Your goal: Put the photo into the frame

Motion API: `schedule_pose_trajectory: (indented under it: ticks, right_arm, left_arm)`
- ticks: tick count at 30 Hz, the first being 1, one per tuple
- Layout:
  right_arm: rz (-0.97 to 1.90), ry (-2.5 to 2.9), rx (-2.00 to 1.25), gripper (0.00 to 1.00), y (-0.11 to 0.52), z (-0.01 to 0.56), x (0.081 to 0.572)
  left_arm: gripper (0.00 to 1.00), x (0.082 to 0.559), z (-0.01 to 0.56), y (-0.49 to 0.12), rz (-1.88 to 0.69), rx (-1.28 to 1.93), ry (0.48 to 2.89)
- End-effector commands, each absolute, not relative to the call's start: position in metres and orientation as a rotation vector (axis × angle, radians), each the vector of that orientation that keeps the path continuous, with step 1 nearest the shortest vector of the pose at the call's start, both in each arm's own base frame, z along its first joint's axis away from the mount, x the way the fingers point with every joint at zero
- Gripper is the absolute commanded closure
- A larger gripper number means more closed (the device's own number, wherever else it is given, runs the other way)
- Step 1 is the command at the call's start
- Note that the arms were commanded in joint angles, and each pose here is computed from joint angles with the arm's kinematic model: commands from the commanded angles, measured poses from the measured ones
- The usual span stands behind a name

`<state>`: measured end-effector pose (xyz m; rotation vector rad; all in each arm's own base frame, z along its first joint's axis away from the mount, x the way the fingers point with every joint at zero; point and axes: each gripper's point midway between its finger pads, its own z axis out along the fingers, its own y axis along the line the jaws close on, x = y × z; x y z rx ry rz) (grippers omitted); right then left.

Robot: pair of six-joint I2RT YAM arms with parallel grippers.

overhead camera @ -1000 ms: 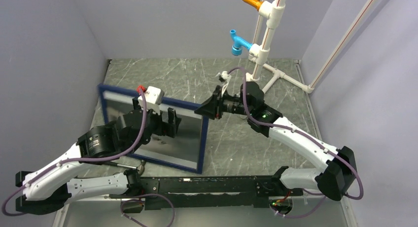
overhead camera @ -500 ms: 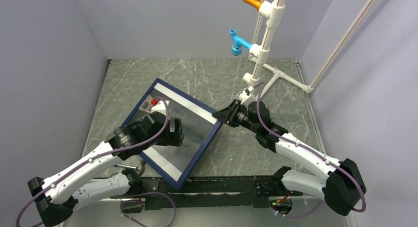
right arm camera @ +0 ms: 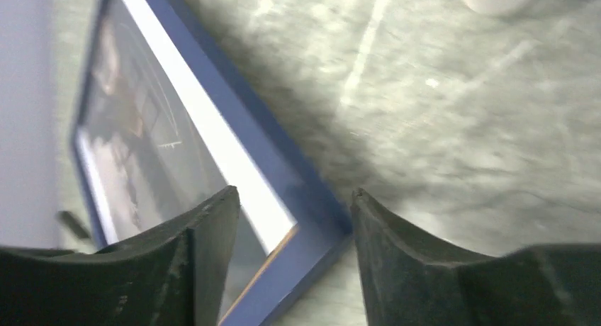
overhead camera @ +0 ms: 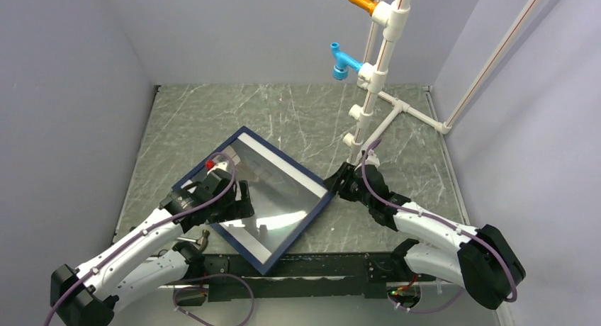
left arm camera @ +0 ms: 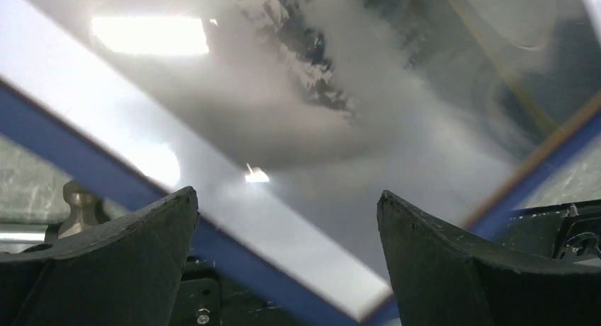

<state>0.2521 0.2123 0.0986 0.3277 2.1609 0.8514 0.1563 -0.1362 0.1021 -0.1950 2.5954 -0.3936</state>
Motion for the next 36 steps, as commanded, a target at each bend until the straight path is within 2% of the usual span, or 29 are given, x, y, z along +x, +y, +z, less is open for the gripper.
schedule_pose_trajectory:
  ticks: [1, 5, 10, 12, 14, 18, 23, 36]
  right_arm:
    - [0.654, 2.186, 0.261, 0.34, 0.188, 0.075, 0.255]
    - [0.634, 2.201, 0.243, 0.23, 0.185, 0.071, 0.256]
    - [0.623, 2.210, 0.156, 0.04, 0.192, 0.076, 0.264]
    - [0.619, 2.231, 0.100, 0.01, 0.198, 0.076, 0.267]
    - [0.621, 2.263, 0.027, 0.00, 0.206, 0.073, 0.268]
    - [0.677, 2.328, -0.077, 0.00, 0.223, 0.065, 0.265]
    - [0.780, 2.375, -0.126, 0.00, 0.239, 0.055, 0.256]
    - [0.897, 2.416, -0.183, 0.00, 0.241, 0.047, 0.226]
  left_arm:
    - [0.01, 0.142, 0.097, -0.131, -0.428, -0.299, 2.619]
    - [0.01, 0.134, 0.097, -0.117, -0.377, -0.359, 2.624]
    - [0.01, 0.120, 0.079, -0.111, -0.346, -0.435, 2.681]
    - [0.01, 0.118, 0.070, -0.112, -0.345, -0.452, 2.697]
    - [0.01, 0.117, 0.062, -0.114, -0.348, -0.464, 2.713]
    - [0.08, 0.116, 0.046, -0.118, -0.352, -0.485, 2.738]
    - [0.09, 0.128, 0.037, -0.127, -0.385, -0.475, 2.712]
    - [0.09, 0.200, 0.048, -0.145, -0.393, -0.379, 2.656]
